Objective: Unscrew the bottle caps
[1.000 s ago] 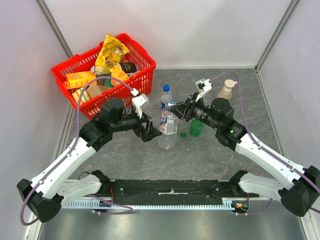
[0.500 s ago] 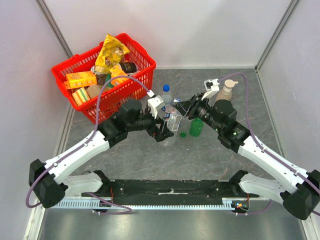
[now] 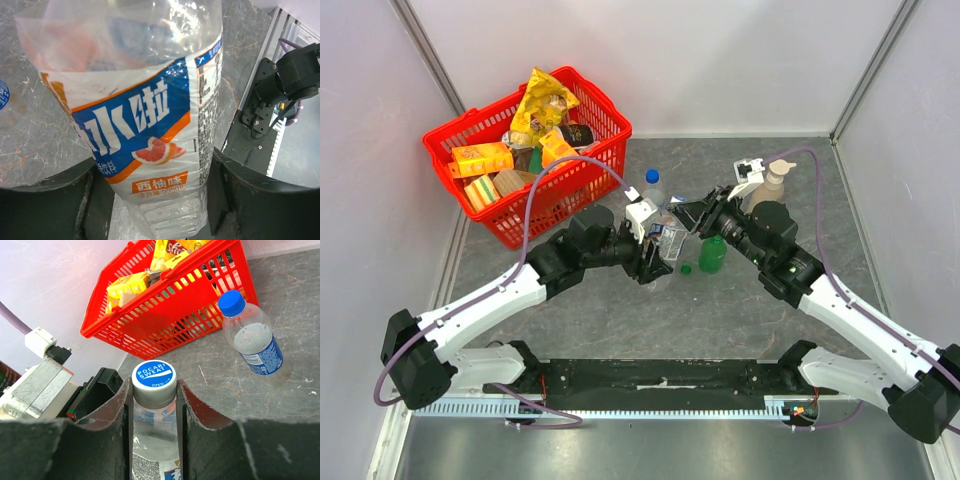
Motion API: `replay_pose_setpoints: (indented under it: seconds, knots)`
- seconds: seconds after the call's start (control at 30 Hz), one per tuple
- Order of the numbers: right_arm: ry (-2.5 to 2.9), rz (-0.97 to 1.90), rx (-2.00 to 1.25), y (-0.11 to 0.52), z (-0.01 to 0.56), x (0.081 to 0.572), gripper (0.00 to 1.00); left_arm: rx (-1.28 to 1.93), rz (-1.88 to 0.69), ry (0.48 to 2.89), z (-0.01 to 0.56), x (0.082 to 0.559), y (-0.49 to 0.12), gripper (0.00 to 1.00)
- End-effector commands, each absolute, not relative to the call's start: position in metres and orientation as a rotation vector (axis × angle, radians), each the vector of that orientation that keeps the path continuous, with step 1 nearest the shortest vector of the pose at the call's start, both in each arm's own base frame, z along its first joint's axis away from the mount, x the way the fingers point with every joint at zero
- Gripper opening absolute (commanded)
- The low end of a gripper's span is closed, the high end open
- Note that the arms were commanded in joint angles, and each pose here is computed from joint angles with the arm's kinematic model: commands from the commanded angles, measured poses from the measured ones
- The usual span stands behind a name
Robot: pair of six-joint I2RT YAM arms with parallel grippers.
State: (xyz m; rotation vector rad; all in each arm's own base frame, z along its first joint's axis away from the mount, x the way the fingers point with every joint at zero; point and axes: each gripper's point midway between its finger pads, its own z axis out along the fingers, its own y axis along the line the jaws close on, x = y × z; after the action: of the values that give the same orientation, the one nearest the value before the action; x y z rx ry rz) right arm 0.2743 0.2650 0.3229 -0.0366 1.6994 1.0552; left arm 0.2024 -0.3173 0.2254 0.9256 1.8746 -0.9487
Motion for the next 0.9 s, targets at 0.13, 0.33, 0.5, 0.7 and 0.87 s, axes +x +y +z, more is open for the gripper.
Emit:
replay_pose_setpoints:
  seconds: [0.13,0.33,0.5,0.7,0.87]
  knots:
    - [1.64,1.07,-0.017,0.26,0.339,0.271,0.03,0.915,-0.964,1.796,0.242,0.204,-0.322,0.49]
    - [1.607,1.061,-0.038,0.256,0.345,0.268,0.38,0.924,-0.919,1.809,0.25,0.2,-0.31,0.44]
    - [1.585,1.071,-0.093,0.259,0.353,0.263,0.69,0.96,-0.843,1.858,0.26,0.194,-0.292,0.43]
    - [1.554,1.036,-0.173,0.259,0.364,0.261,0.98,0.988,-0.699,1.922,0.256,0.19,-0.262,0.43]
    - [1.534,1.06,-0.247,0.265,0.373,0.257,0.98,1.032,-0.569,1.967,0.238,0.19,-0.24,0.43]
